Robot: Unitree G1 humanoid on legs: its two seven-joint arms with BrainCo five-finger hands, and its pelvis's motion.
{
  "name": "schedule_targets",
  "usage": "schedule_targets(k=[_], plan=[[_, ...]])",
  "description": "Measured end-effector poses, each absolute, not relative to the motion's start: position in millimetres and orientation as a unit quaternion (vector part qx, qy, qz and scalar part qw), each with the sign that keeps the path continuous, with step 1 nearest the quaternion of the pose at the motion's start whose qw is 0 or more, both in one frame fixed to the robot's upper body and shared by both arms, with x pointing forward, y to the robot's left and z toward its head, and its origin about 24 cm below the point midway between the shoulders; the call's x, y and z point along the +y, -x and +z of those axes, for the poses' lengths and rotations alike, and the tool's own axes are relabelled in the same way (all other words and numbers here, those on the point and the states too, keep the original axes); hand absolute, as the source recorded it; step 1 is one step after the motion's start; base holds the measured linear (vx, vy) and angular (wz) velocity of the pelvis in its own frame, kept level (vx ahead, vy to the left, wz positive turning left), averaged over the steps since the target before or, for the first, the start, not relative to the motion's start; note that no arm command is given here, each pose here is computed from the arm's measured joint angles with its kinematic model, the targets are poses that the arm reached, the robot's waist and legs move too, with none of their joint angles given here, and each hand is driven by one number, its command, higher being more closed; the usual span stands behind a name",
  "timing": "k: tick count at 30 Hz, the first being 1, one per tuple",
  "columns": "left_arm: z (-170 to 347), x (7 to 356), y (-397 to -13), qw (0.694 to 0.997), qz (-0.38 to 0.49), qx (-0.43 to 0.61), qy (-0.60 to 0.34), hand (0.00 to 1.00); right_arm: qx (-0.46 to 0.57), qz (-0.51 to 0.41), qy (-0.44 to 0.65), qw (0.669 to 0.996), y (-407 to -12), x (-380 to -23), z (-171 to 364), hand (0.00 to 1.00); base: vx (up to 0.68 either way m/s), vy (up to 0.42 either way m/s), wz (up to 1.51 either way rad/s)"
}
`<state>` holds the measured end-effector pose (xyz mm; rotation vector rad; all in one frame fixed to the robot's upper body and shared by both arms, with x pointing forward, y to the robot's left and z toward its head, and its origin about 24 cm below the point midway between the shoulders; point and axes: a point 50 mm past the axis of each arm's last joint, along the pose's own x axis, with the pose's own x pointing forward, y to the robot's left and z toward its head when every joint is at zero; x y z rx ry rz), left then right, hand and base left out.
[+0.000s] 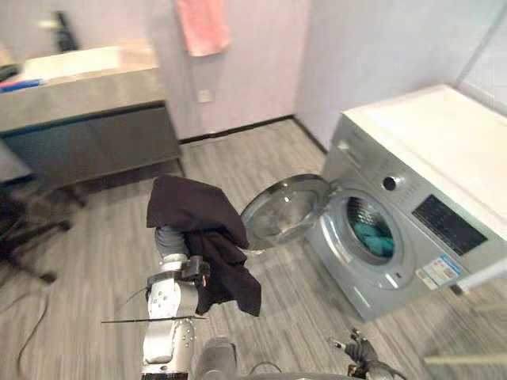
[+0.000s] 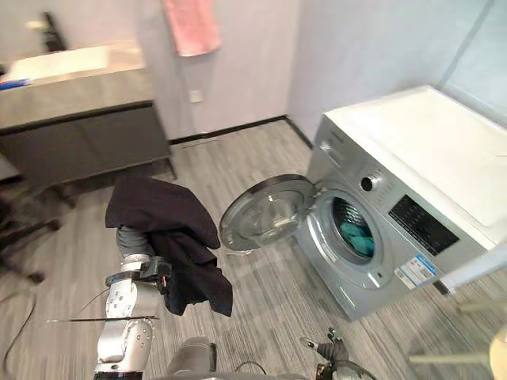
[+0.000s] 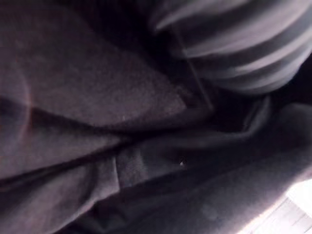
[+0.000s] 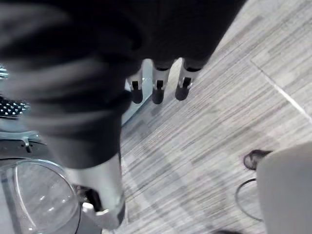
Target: Pick up the laundry basket with both hands and put the clothes into the washing machine.
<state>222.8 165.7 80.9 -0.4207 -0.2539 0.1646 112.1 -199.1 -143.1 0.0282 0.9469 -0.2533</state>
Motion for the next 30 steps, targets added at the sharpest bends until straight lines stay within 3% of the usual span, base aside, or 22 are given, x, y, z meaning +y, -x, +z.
schedule_targets(k=[7, 12, 16, 21, 30], plan=[[86, 175, -204, 0.969, 0.086, -0.136, 0.188, 1.0, 0.444, -0.064, -0.024, 0.893, -111, -170, -143, 0.0, 0.2, 0.369, -1.6], [86, 195, -194, 0.968, 0.123, -0.142, 0.17, 1.0, 0.45, -0.055, -0.019, 0.891, -117, -173, -145, 0.0, -0.03, 0.104, -1.69], [84, 195, -199, 0.968, 0.124, -0.138, 0.171, 1.0, 0.464, -0.047, -0.008, 0.884, -123, -176, -148, 0.0, 0.08, -0.108, -0.87], [77, 191, -211, 0.962, 0.139, -0.129, 0.196, 1.0, 0.469, -0.068, 0.021, 0.88, -122, -207, -146, 0.0, 0.24, -0.242, -0.05], [65, 214, -197, 0.959, 0.196, -0.107, 0.173, 1.0, 0.483, -0.066, 0.018, 0.873, -116, -204, -150, 0.0, 0.27, -0.2, -0.29]])
